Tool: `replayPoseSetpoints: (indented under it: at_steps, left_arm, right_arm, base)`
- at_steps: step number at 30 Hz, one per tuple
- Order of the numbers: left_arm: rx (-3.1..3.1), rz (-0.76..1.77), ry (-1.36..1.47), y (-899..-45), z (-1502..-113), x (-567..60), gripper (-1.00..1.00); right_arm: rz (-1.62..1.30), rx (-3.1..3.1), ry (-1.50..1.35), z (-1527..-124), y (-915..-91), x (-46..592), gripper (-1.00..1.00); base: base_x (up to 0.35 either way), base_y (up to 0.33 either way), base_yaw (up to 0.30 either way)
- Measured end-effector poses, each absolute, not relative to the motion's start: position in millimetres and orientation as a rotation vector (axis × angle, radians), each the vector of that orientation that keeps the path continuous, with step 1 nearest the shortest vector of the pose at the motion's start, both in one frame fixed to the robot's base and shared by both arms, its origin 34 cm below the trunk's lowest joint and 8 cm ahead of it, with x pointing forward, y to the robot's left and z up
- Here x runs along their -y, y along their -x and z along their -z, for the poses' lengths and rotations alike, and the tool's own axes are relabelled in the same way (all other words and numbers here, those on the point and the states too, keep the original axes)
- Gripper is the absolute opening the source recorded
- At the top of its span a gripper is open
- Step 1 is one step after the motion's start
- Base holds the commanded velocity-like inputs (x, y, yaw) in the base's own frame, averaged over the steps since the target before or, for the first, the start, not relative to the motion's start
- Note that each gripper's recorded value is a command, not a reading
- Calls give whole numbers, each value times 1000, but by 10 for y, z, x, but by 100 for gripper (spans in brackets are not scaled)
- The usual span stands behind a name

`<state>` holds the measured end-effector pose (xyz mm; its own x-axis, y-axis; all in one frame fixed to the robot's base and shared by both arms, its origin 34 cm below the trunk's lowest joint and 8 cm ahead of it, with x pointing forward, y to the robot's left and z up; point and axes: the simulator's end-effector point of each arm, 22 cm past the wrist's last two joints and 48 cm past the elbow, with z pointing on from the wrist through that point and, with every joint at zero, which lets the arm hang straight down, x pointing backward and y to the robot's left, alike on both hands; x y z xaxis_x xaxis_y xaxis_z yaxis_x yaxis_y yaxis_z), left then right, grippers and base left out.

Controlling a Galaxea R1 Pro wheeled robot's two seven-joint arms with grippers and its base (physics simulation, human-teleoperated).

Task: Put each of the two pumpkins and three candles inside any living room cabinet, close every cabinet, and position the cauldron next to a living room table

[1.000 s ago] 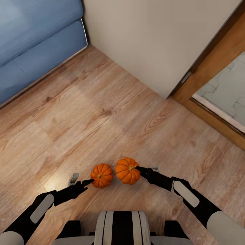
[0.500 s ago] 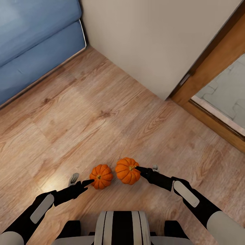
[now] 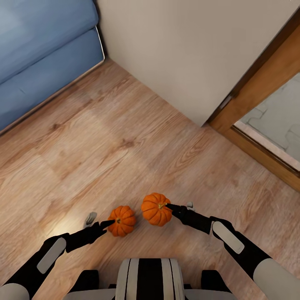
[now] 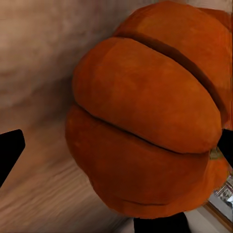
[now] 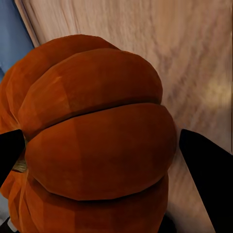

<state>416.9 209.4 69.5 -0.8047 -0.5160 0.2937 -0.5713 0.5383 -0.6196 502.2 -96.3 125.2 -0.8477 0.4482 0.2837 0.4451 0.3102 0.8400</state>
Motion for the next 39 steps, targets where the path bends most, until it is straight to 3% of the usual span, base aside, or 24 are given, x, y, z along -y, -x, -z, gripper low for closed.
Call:
replayPoseSetpoints:
  at_steps: [29,30,39]
  left_arm:
    - [2669,-1196,-912,-4152,-674,-1975,100]
    - [2670,-1196,-911,-4152,-674,-1975,-100]
    - [2673,-1193,-907,-4160,-675,-1975,-100]
  right_arm:
    - [-1648,-2547,-909,-1106,-4887,954,-100]
    - [-1648,-2547,-909,-1106,-4887,954,-100]
    - [-1648,-2547,-909,-1106,-4886,953,-100]
  base:
    - [6,-5,0]
    - [0,0,0]
    - [0,0,0]
